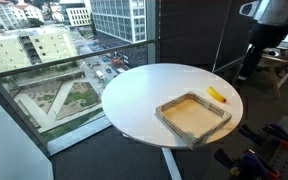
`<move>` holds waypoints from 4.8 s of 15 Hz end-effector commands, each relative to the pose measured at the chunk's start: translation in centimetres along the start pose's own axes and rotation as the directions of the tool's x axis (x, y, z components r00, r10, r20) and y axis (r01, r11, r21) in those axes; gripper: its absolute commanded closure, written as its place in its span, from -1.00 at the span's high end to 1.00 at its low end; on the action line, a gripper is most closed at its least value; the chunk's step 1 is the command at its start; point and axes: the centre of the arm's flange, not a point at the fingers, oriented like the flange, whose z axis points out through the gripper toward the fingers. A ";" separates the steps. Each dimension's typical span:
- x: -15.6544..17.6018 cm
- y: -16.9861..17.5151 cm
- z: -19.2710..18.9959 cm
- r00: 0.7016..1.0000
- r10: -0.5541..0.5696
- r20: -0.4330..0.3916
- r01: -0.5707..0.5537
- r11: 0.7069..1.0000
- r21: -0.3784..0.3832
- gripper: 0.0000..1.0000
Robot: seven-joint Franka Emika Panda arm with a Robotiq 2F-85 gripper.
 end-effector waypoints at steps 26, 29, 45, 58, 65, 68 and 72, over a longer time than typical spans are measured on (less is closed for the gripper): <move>7.4 5.1 2.5 0.978 0.204 0.046 -0.206 0.978 0.043 1.00; 8.7 5.8 2.8 0.971 0.231 0.060 -0.233 0.972 0.041 1.00; 15.0 11.1 5.0 0.923 0.370 0.106 -0.374 0.927 0.023 1.00; 18.2 16.1 6.3 0.842 0.527 0.121 -0.529 0.849 -0.014 1.00; 19.3 19.5 7.6 0.767 0.631 0.117 -0.627 0.775 -0.074 1.00; 19.5 20.9 8.1 0.739 0.665 0.109 -0.659 0.747 -0.089 1.00; 19.7 22.7 8.8 0.706 0.701 0.106 -0.693 0.714 -0.104 1.00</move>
